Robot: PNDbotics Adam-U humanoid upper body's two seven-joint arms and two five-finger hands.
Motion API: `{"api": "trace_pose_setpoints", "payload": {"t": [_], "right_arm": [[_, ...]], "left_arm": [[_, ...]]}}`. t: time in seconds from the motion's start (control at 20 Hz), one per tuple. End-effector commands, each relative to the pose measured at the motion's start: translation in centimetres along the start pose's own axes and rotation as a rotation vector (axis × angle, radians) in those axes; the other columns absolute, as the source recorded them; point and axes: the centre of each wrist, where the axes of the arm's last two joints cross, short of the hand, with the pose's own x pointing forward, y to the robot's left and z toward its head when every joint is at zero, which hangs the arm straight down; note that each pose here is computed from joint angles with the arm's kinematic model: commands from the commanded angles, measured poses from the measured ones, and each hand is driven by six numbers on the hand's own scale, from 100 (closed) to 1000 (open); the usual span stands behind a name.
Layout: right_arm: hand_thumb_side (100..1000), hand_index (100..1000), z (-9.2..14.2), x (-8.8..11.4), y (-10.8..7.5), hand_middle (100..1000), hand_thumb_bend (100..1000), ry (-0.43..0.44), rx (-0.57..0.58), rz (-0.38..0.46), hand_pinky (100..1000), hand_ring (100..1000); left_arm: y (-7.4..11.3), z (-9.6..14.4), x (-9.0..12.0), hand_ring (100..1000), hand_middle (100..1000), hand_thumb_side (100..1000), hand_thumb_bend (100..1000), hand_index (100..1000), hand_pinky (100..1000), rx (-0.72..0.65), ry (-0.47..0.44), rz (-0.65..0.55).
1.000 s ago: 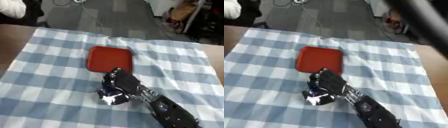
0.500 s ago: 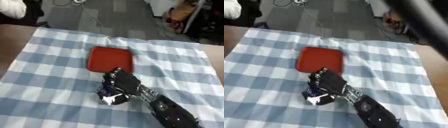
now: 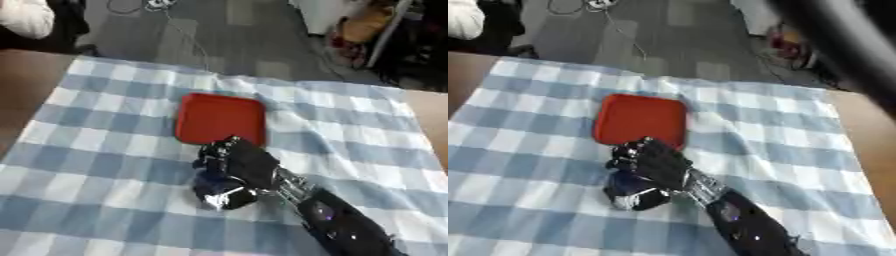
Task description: Pick up objects on the table and place them in the box.
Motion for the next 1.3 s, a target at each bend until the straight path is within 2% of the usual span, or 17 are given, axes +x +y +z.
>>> {"api": "trace_pose_setpoints", "payload": {"t": [0.05,0.2,0.4,0.6,0.75,0.95,1.0,1.15,1.3], "right_arm": [[1000,739,1.2,0.7,1.2,589,201,0.014,0.072,-0.025,100,428],[1000,765,1.8,0.8,1.6,607,219,0.028,0.115,-0.039,100,428],[1000,813,2.6,0.7,2.0,632,294,0.057,0.152,-0.062,100,413],[1000,789,2.7,0.7,2.2,529,335,0.085,0.152,-0.091,100,239],[1000,716,2.7,0.6,2.1,398,331,0.105,0.128,-0.099,100,104],[1000,555,2.6,0.5,1.9,227,273,0.137,0.073,-0.095,100,100],[1000,491,2.5,0.5,1.9,188,241,0.141,0.056,-0.095,100,100],[1000,382,2.4,0.5,1.8,103,119,0.141,0.006,-0.093,100,100],[1000,340,2.3,0.5,1.8,100,101,0.135,-0.037,-0.088,100,100]], "left_arm": [[0.1,-0.6,0.5,838,1000,1000,306,876,806,-0.007,-0.032,0.001],[0.1,-0.6,0.5,839,1000,1000,306,876,806,-0.007,-0.031,0.0],[0.2,-0.5,0.5,838,1000,1000,304,877,804,-0.008,-0.028,-0.003],[0.2,-0.5,0.5,838,1000,1000,304,877,802,-0.008,-0.028,-0.004],[0.2,-0.5,0.5,837,1000,1000,304,877,801,-0.007,-0.028,-0.004],[0.2,-0.5,0.5,838,1000,1000,304,877,801,-0.006,-0.03,-0.004],[0.2,-0.5,0.5,838,1000,1000,304,877,801,-0.006,-0.03,-0.004],[0.2,-0.5,0.5,837,1000,1000,304,877,801,-0.006,-0.031,-0.003],[0.2,-0.6,0.5,837,1000,1000,305,877,800,-0.006,-0.032,-0.002]]}}
